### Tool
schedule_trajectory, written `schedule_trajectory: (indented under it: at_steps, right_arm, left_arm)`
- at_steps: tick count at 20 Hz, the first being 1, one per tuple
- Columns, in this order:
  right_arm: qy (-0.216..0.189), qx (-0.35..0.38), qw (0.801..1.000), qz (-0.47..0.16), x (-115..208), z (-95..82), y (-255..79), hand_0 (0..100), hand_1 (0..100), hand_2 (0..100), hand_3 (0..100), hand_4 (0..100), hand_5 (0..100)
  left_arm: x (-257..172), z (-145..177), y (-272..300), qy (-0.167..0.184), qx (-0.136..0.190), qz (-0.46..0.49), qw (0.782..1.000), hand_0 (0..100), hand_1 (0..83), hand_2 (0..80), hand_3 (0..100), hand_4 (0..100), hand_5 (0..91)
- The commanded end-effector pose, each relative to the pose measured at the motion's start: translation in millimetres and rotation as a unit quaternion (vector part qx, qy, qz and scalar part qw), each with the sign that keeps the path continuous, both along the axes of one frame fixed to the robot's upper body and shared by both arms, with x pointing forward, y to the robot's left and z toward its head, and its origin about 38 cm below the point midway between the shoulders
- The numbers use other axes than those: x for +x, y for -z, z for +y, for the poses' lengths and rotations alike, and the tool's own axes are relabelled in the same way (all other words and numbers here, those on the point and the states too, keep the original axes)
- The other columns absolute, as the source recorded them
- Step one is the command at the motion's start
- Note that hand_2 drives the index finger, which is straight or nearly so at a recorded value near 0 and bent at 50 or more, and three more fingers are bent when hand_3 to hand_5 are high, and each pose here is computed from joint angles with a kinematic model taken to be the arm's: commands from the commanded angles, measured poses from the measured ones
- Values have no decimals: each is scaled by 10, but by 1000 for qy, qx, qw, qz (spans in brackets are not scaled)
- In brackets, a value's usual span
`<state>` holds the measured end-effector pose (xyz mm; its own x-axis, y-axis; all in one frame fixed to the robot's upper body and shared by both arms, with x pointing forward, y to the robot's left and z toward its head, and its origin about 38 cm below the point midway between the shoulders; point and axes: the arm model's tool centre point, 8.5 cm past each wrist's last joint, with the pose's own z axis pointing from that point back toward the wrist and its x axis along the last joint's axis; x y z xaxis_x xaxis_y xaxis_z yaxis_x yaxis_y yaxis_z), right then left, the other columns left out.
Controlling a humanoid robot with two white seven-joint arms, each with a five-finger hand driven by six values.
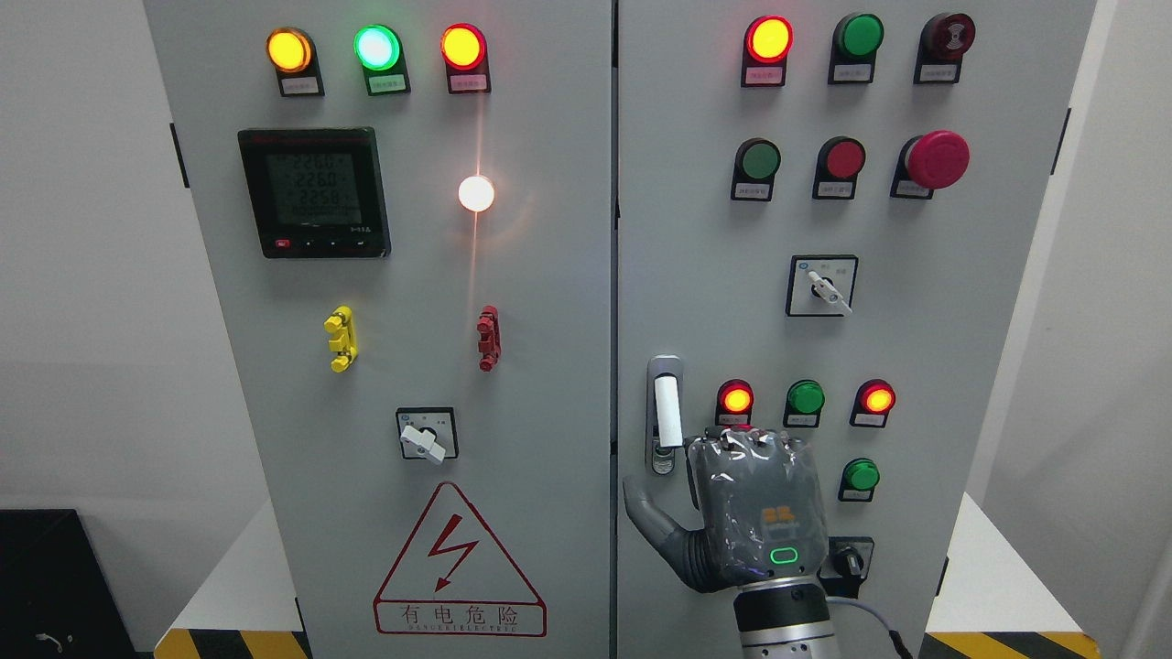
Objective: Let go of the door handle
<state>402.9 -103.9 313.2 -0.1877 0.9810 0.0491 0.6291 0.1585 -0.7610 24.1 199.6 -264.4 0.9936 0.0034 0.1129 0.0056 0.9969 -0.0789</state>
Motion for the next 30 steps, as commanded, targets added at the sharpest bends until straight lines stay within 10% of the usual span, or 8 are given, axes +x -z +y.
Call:
schedule_trajectory:
  at_steps: [1, 30]
  right_arm:
    - [18, -8, 1000, 4, 127, -59, -10, 279, 358, 999, 1000, 1000, 1000]
    - [24, -5, 1000, 5, 184, -60, -39, 363, 337, 1000, 1000, 1000, 1000]
  left_arm:
    - [-129, 0, 4, 0, 0, 10, 1000, 120, 556, 0, 0, 0, 0]
    - [-129, 0, 4, 0, 0, 10, 1000, 120, 556, 0, 0, 0, 0]
